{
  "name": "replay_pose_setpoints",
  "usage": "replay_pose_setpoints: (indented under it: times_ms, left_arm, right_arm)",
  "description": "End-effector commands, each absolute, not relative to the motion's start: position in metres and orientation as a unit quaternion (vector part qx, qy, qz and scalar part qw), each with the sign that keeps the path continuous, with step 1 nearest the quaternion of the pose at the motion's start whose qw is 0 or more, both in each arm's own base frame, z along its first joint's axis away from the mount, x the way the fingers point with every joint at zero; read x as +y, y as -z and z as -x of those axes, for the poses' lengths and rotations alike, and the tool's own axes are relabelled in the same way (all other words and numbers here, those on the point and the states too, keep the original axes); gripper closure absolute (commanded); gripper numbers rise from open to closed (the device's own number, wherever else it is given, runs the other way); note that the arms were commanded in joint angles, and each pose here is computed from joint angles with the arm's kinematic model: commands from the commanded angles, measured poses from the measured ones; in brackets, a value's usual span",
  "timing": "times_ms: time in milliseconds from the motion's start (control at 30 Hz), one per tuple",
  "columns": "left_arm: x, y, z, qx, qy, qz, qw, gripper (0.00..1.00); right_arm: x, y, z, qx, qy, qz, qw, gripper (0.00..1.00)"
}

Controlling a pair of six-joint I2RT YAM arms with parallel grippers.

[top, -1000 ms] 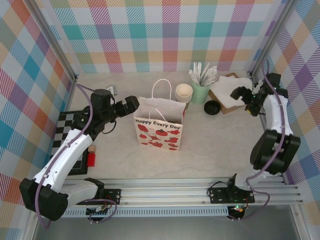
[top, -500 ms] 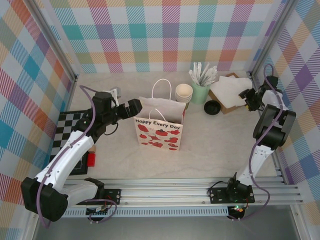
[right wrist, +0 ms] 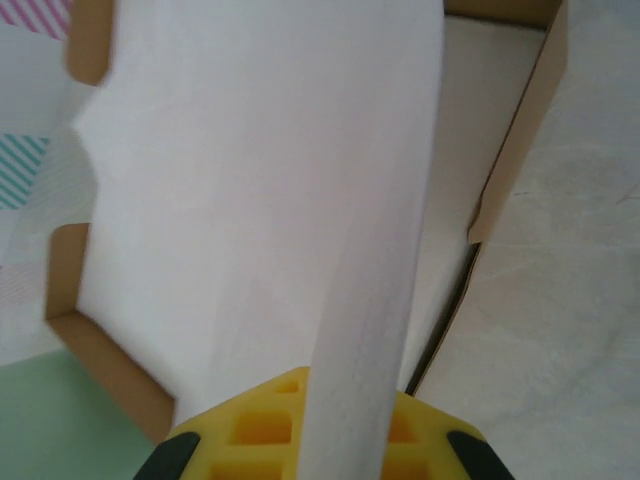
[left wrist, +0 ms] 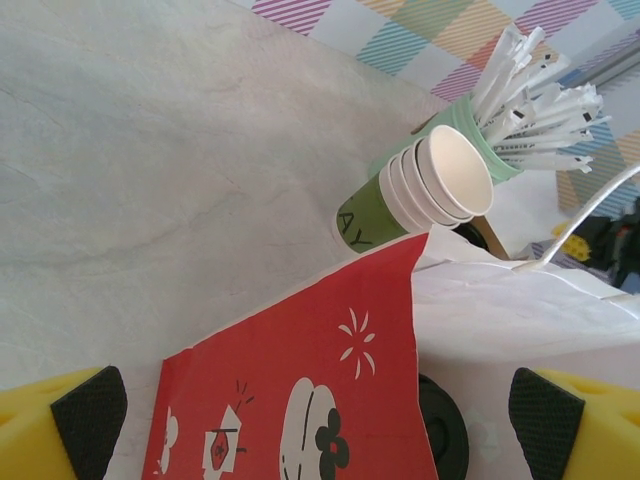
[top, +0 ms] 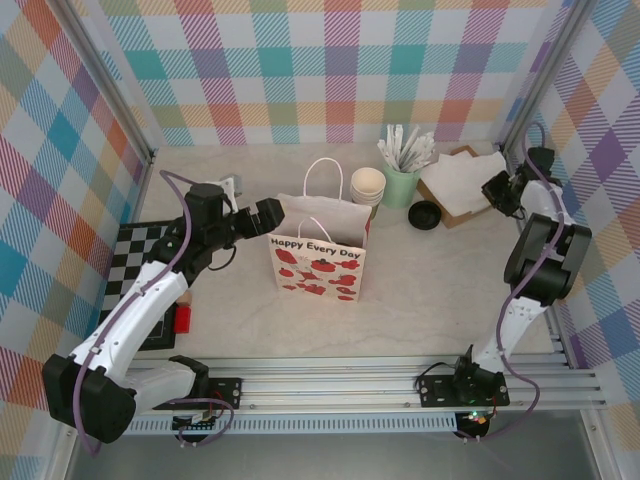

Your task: Pack the takeout coffee

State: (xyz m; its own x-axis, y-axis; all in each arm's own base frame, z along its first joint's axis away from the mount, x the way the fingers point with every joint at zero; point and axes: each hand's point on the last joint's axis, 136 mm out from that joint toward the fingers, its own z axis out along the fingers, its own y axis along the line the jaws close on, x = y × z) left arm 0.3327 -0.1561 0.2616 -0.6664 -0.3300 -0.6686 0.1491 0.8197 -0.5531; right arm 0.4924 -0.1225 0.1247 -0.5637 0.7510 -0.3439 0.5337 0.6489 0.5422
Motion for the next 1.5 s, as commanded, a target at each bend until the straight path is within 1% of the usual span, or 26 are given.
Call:
replay_pose_setpoints:
  times_ms: [0, 67, 167, 233, 300, 367, 400, 500, 600, 633, 700, 767, 800, 867, 933, 1033, 1133, 1167, 1200, 1300, 1333, 1400, 1467]
  left_arm:
    - [-0.151, -0.292, -0.331, 0.848, 0.288, 0.018, 0.444, 0.00]
    - [-0.152, -0.304, -0.328, 0.840, 0.287, -0.008, 0.461, 0.00]
    - [-0.162, -0.323, -0.322, 0.827, 0.295, -0.069, 0.474, 0.00]
    - [-0.166, -0.328, -0.317, 0.826, 0.286, -0.110, 0.474, 0.00]
    - [-0.174, -0.333, -0.309, 0.820, 0.294, -0.157, 0.465, 0.01]
    - [-0.190, -0.342, -0.291, 0.799, 0.328, -0.220, 0.454, 0.01]
    - [-0.198, -0.349, -0.279, 0.783, 0.347, -0.252, 0.450, 0.00]
    - [-0.210, -0.368, -0.248, 0.731, 0.363, -0.341, 0.467, 0.00]
    - [-0.219, -0.380, -0.225, 0.658, 0.350, -0.434, 0.506, 0.01]
    - [-0.225, -0.381, -0.220, 0.631, 0.336, -0.466, 0.522, 0.02]
    - [-0.233, -0.381, -0.225, 0.611, 0.309, -0.487, 0.542, 0.04]
    - [-0.241, -0.379, -0.232, 0.607, 0.302, -0.503, 0.536, 0.08]
    - [-0.246, -0.377, -0.233, 0.603, 0.306, -0.514, 0.527, 0.13]
    - [-0.255, -0.374, -0.232, 0.592, 0.315, -0.535, 0.514, 0.18]
    - [-0.261, -0.372, -0.233, 0.583, 0.309, -0.546, 0.517, 0.22]
    - [-0.265, -0.367, -0.241, 0.580, 0.294, -0.546, 0.528, 0.26]
    - [-0.268, -0.366, -0.244, 0.576, 0.292, -0.545, 0.534, 0.33]
    - [-0.269, -0.365, -0.243, 0.575, 0.293, -0.546, 0.534, 0.37]
    - [-0.269, -0.365, -0.242, 0.574, 0.295, -0.547, 0.534, 0.43]
    - [-0.269, -0.359, -0.238, 0.577, 0.300, -0.548, 0.526, 0.69]
    - [-0.268, -0.356, -0.237, 0.579, 0.300, -0.549, 0.523, 0.75]
    - [-0.267, -0.350, -0.233, 0.582, 0.303, -0.549, 0.518, 0.85]
    - [-0.265, -0.347, -0.229, 0.583, 0.304, -0.550, 0.515, 0.90]
  right_arm:
    - [-0.113, -0.222, -0.481, 0.857, -0.175, -0.292, 0.386, 1.00]
    - [-0.094, -0.268, -0.464, 0.857, -0.172, -0.239, 0.423, 1.00]
    - [-0.047, -0.338, -0.425, 0.854, -0.180, -0.134, 0.469, 1.00]
    - [-0.001, -0.384, -0.388, 0.845, -0.185, -0.039, 0.500, 1.00]
    - [0.039, -0.417, -0.351, 0.831, -0.190, 0.047, 0.520, 1.00]
    - [0.078, -0.445, -0.311, 0.805, -0.225, 0.127, 0.534, 1.00]
    - [0.098, -0.460, -0.289, 0.786, -0.259, 0.168, 0.536, 1.00]
    - [0.139, -0.491, -0.239, 0.738, -0.335, 0.251, 0.530, 1.00]
    - [0.167, -0.510, -0.207, 0.695, -0.382, 0.322, 0.517, 1.00]
    - [0.175, -0.514, -0.201, 0.683, -0.392, 0.344, 0.512, 1.00]
    - [0.189, -0.516, -0.193, 0.661, -0.402, 0.386, 0.503, 1.00]
    - [0.201, -0.517, -0.189, 0.643, -0.409, 0.418, 0.496, 1.00]
    - [0.207, -0.517, -0.190, 0.635, -0.409, 0.431, 0.494, 1.00]
    - [0.212, -0.523, -0.201, 0.632, -0.405, 0.429, 0.501, 1.00]
    - [0.213, -0.535, -0.224, 0.656, -0.406, 0.379, 0.511, 1.00]
    - [0.226, -0.543, -0.235, 0.668, -0.433, 0.342, 0.499, 1.00]
    - [0.241, -0.534, -0.238, 0.696, -0.410, 0.307, 0.504, 1.00]
    - [0.243, -0.531, -0.238, 0.702, -0.407, 0.295, 0.504, 1.00]
    - [0.244, -0.529, -0.238, 0.709, -0.405, 0.276, 0.507, 1.00]
    - [0.244, -0.524, -0.237, 0.728, -0.399, 0.216, 0.514, 1.00]
    - [0.243, -0.523, -0.237, 0.734, -0.395, 0.197, 0.516, 1.00]
    - [0.245, -0.520, -0.238, 0.747, -0.390, 0.161, 0.513, 1.00]
    - [0.246, -0.514, -0.243, 0.762, -0.379, 0.126, 0.510, 1.00]
